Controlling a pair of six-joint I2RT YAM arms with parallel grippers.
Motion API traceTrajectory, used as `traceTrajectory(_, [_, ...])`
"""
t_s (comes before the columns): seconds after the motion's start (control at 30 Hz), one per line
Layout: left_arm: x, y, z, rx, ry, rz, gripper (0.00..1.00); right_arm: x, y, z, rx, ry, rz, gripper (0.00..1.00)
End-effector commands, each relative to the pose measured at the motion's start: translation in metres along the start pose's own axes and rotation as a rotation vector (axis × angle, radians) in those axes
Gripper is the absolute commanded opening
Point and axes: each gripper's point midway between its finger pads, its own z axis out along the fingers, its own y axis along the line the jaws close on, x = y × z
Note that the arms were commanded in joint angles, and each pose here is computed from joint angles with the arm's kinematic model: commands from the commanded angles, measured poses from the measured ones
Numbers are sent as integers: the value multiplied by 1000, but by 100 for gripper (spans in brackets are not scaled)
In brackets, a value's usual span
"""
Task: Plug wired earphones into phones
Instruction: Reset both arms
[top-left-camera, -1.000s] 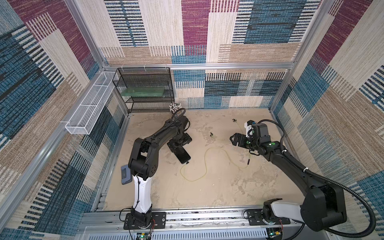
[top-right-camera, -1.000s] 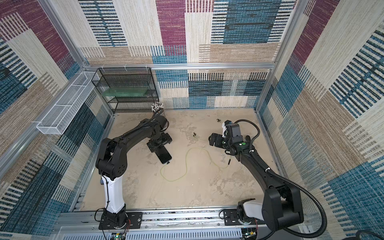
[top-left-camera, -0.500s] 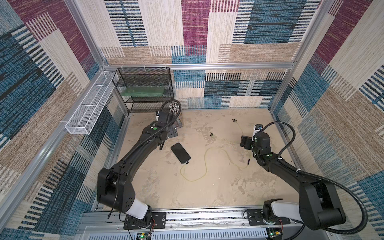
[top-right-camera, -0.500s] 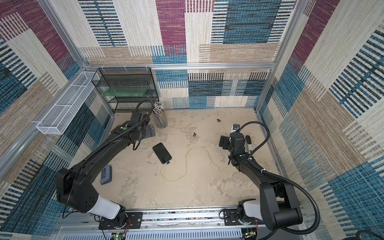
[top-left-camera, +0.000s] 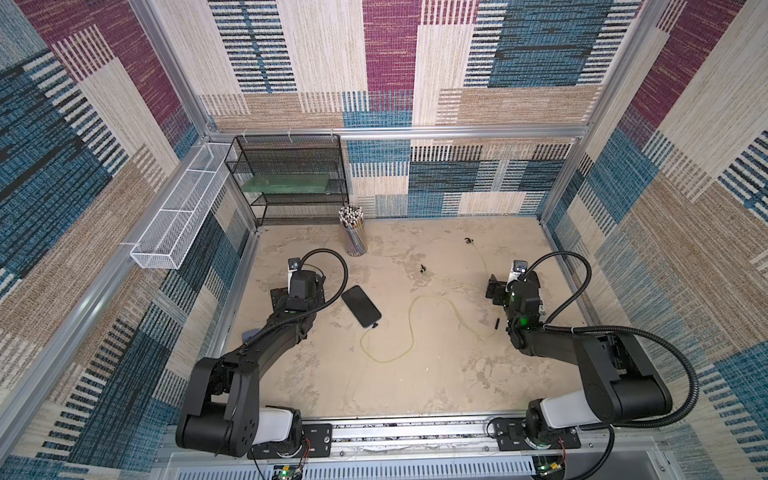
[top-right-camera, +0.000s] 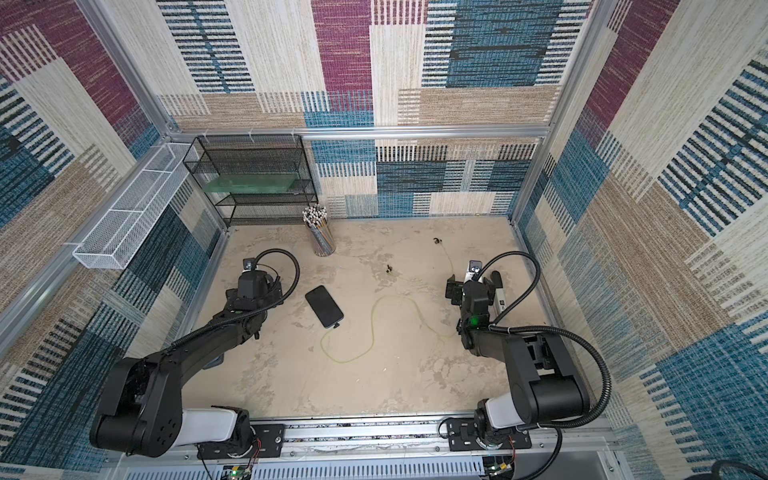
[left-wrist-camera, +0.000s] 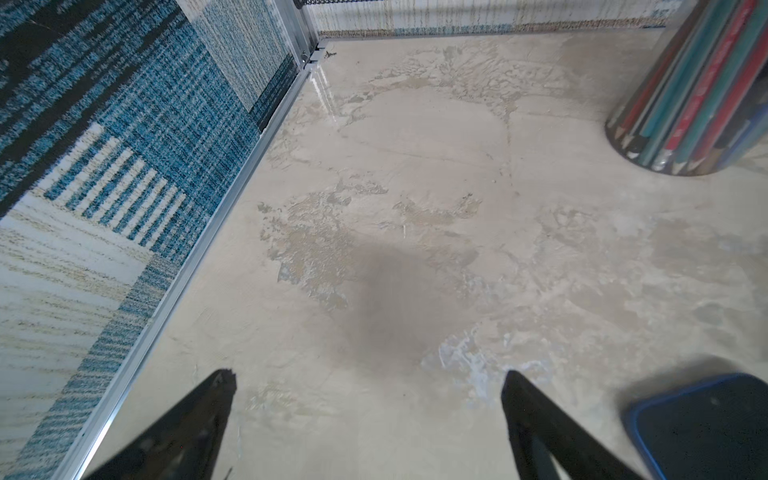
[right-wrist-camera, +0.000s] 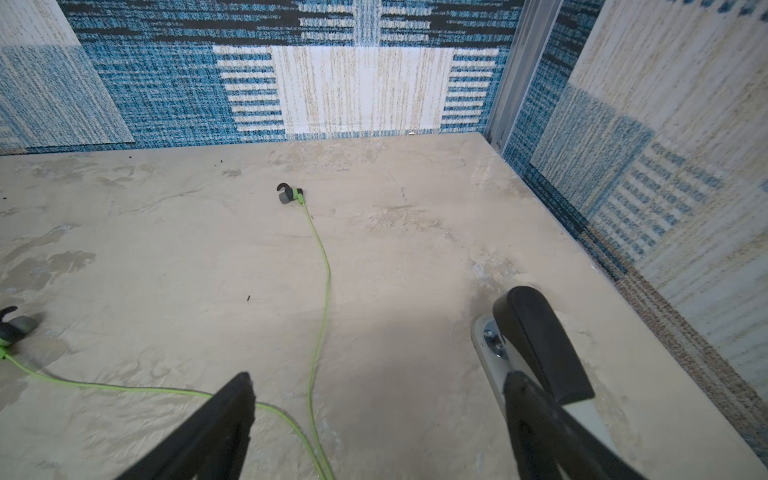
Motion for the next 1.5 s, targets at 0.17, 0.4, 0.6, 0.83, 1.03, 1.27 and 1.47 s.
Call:
traceTrajectory(0.17, [-47, 2, 4, 75, -242, -46, 100, -30, -16, -19, -21, -245, 67, 95])
traceTrajectory(0.4, [-44, -10, -7, 181, -255, -40, 100, -19, -26, -13, -11, -197, 128, 95])
traceTrajectory(0.6, [-32, -2, -20, 180, -260, -78, 100, -20, -25, -14, -17, -209, 123, 95])
traceTrajectory(0.83, [-20, 6, -22, 138, -272, -40, 99, -20, -25, -15, -16, -213, 120, 95])
traceTrajectory(1.03, [-8, 11, -2, 105, -242, -73, 99, -20, -25, -15, -16, -213, 120, 95])
traceTrajectory(1.27, [8, -4, 20, 142, -202, -40, 99, -20, -25, -15, -16, -214, 120, 95])
traceTrajectory(1.47, [10, -5, 27, 141, -216, -48, 96, -20, -25, -15, -16, -215, 119, 95])
